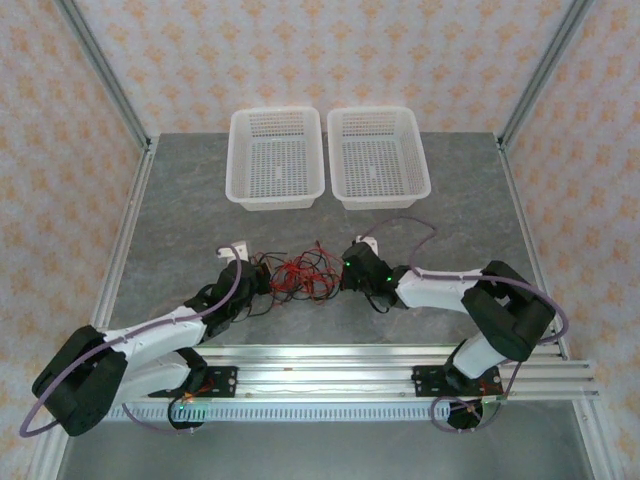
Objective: Untangle the cables
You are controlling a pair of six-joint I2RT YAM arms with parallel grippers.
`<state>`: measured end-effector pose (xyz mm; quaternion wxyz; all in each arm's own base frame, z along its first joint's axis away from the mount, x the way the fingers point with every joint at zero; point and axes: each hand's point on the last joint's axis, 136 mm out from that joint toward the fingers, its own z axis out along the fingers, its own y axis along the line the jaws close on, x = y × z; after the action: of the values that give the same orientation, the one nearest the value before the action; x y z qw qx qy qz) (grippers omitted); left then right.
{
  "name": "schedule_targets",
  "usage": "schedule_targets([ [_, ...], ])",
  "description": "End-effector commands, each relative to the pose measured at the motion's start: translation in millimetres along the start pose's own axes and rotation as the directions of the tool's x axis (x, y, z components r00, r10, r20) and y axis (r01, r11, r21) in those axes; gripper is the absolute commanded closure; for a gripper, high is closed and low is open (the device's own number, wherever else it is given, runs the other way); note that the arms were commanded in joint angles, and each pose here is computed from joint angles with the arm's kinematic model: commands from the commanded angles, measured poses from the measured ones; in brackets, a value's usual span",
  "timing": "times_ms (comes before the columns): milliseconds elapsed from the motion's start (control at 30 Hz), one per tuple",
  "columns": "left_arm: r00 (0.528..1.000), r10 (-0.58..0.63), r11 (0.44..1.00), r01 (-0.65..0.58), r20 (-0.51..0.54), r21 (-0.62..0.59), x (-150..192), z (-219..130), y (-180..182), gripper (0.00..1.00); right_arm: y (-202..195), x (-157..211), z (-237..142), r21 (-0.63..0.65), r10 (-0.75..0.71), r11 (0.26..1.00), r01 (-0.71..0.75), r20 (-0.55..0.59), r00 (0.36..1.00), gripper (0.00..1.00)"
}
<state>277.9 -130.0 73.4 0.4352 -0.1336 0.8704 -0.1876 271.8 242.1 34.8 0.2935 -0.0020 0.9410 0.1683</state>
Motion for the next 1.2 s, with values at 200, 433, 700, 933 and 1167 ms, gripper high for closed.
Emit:
schedule_targets([
  [200, 0.998, 0.001, 0.997, -0.006, 0.064, 0.073, -31.0, -12.0, -26.9, 0.92, 63.4, -41.0, -54.8, -0.127, -0.242, 0.959, 0.255, 0.104, 0.965, 0.71],
  [433, 0.999, -0.007, 0.996, 0.002, 0.054, 0.092, -27.3, -9.9, -29.0, 0.92, 108.4, -33.8, -73.0, -0.157, -0.565, 0.805, 0.572, 0.091, 0.820, 0.41],
  [700, 0.998, -0.020, 0.994, 0.014, 0.061, 0.107, -27.6, -10.4, -30.2, 0.93, 129.9, -24.4, -32.1, -0.159, -0.685, 0.717, 0.679, 0.022, 0.729, 0.40],
  [933, 0.997, -0.023, 0.994, 0.015, 0.070, 0.107, -27.9, -13.6, -27.7, 0.93, 110.5, -7.1, 13.7, -0.074, -0.677, 0.736, 0.673, -0.082, 0.731, 0.43],
  [1167, 0.998, -0.026, 0.995, 0.019, 0.065, 0.103, -26.1, -14.2, -25.7, 0.93, 83.3, -12.3, 28.5, 0.036, -0.569, 0.818, 0.574, -0.087, 0.817, 0.72],
])
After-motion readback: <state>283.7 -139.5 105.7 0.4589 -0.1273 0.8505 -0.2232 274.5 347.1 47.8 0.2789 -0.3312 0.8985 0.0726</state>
